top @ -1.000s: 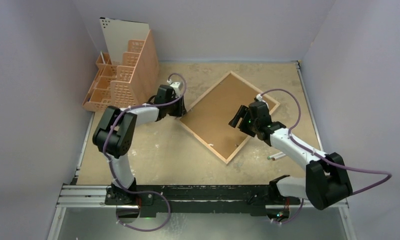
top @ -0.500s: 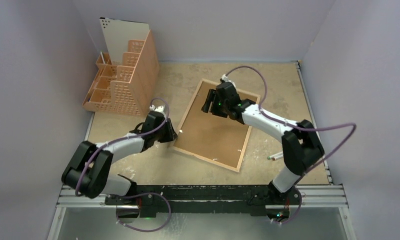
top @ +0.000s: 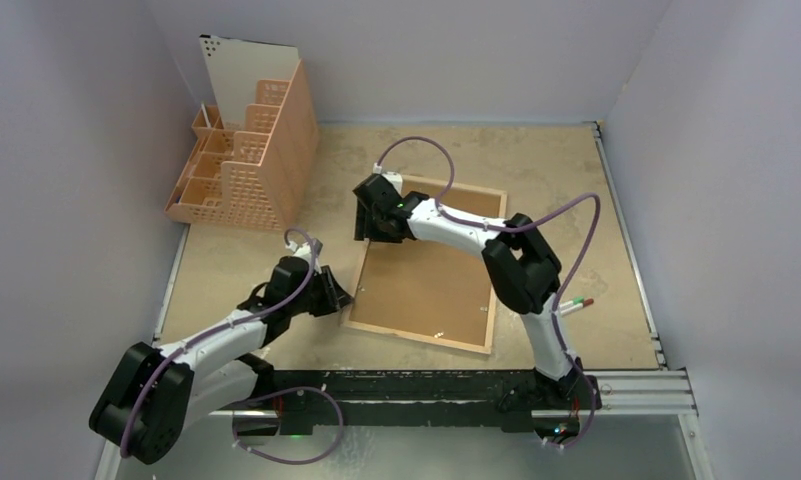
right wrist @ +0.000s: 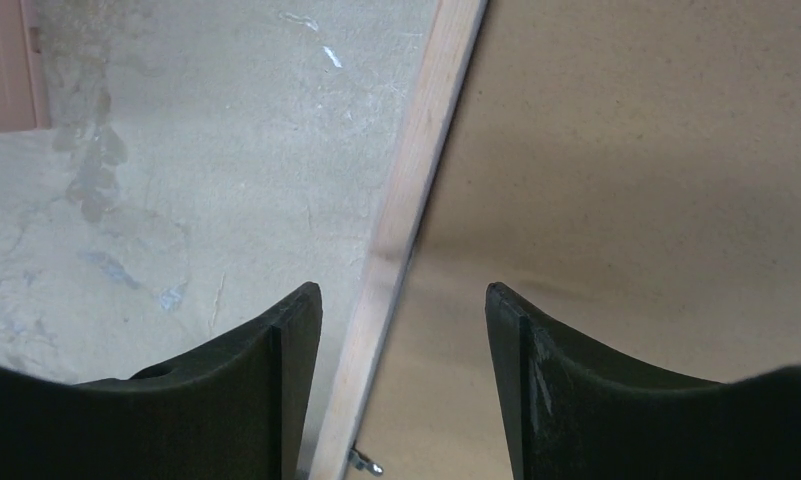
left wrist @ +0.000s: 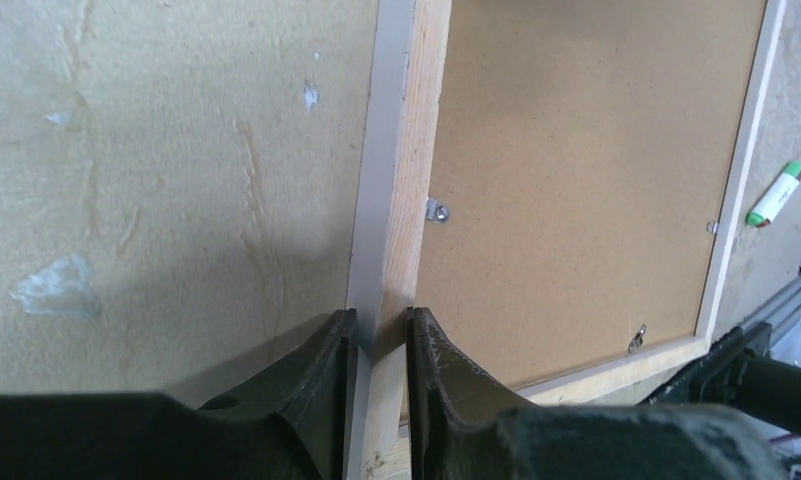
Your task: Put the photo into the frame
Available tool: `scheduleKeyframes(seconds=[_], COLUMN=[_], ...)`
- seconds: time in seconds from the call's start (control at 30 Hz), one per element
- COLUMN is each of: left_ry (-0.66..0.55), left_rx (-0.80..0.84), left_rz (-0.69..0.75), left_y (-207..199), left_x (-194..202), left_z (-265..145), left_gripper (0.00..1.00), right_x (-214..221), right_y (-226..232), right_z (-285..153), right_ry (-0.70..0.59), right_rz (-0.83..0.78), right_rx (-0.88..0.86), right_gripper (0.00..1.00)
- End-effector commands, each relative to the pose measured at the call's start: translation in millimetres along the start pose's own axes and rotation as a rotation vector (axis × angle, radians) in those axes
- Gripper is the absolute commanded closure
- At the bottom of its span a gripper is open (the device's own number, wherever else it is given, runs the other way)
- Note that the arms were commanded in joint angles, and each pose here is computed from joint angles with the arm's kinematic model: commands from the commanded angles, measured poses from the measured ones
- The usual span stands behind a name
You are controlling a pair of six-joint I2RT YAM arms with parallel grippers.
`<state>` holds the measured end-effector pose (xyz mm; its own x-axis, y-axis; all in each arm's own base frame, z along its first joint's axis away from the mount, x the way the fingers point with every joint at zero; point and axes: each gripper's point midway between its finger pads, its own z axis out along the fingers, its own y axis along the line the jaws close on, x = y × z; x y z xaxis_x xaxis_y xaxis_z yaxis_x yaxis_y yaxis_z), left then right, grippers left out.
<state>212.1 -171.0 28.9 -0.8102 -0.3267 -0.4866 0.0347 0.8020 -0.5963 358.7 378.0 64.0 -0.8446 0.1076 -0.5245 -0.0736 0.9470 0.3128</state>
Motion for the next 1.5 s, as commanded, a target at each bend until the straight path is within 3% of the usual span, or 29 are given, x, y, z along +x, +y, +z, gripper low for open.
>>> scheduleKeyframes(seconds=[0.0,0.13,0.53,0.83,0.93,1.13,1.47], left_ry=[0.061,0.058,0.028,0.01,0.003,-0.018,-0.047], left_rx=[0.091,0.156,0.153,0.093,0.1,0.121,0.099], left_rz=[-0.001,-0.002,-0.009,-0.05,-0.057,-0.057,-0.117], left_y=[-11,-19,-14,-3,-6,-16,-33], left_x=[17,21,21,20,18,7,-18], left_z=[-6,-9,-9,-7,-7,-10,-16], left_gripper=[0.82,0.79,0.73,0.67,0.61,0.46,0.34], right_x=[-6,3,15,19,16,12,-24], right_y=[2,-3,-2,-4,2,32,75], right_z=[-1,10,21,22,20,8,-53], right_ry=[-0.02,-0.014,-0.036,-0.022,-0.027,-0.001,-0.064], right_rz=[-0.002,-0.031,-0.105,-0.094,-0.081,-0.041,0.022], right_rx=[0.101,0.174,0.305,0.327,0.303,0.178,-0.028], right_gripper=[0.37,0.38,0.45,0.64,0.72,1.0,1.0])
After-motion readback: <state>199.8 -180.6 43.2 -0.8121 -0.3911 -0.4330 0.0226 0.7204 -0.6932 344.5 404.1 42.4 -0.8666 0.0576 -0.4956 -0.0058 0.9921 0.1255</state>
